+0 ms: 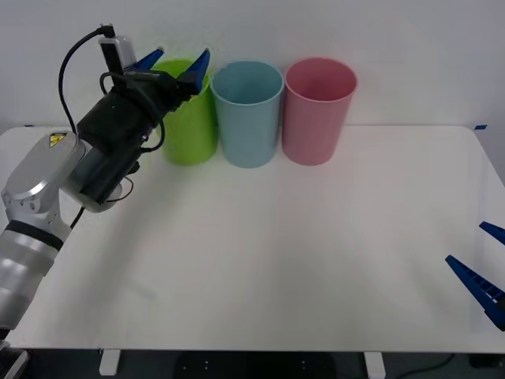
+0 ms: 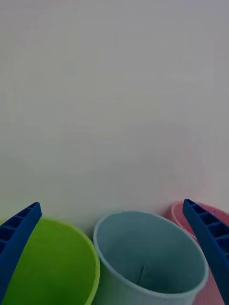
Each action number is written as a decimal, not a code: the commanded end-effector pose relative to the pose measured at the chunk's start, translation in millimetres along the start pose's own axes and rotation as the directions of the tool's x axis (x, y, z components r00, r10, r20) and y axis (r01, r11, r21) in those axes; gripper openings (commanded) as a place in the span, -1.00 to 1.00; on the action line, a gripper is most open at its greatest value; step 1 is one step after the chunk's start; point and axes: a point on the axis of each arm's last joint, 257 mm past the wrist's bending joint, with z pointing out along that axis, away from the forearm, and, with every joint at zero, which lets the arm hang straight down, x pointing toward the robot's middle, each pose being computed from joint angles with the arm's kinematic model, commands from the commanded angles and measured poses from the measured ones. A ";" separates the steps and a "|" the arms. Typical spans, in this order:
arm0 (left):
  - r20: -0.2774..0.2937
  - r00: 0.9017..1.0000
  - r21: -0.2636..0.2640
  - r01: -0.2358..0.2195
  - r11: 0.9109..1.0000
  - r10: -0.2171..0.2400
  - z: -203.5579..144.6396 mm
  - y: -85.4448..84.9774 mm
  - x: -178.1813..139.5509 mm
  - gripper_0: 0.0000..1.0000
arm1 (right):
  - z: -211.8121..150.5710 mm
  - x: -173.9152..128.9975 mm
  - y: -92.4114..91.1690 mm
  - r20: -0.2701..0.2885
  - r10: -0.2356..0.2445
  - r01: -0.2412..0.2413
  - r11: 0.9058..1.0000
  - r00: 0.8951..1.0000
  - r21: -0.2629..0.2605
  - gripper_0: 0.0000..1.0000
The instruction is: Grasp the object on the table and drop it into the matching bin: aluminum can to the light blue bin, PET bottle to the pink bin.
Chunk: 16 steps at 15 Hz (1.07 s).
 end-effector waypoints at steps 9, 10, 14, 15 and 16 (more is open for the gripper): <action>-0.041 0.988 0.045 -0.146 0.988 0.148 -159.1 63.9 -4.0 1.00 | 0.0 0.0 0.0 0.000 0.000 0.000 1.000 1.000 0.000 1.00; -0.050 0.986 0.053 -0.154 0.987 0.156 -169.8 68.3 -5.0 1.00 | 0.0 0.0 0.0 0.000 0.000 0.000 1.000 1.000 0.000 1.00; -0.126 0.977 0.098 -0.160 0.982 0.172 -224.1 83.7 -10.8 1.00 | 0.0 0.0 0.0 0.000 0.000 0.000 1.000 1.000 0.000 1.00; -0.149 0.974 0.110 -0.152 0.982 0.168 -238.0 84.0 -13.0 1.00 | 0.0 0.0 0.0 0.000 0.000 0.000 1.000 1.000 0.000 1.00; -0.174 0.971 0.117 -0.145 0.983 0.164 -251.9 84.8 -15.3 1.00 | 0.0 0.0 0.0 0.000 0.000 0.000 1.000 1.000 0.000 1.00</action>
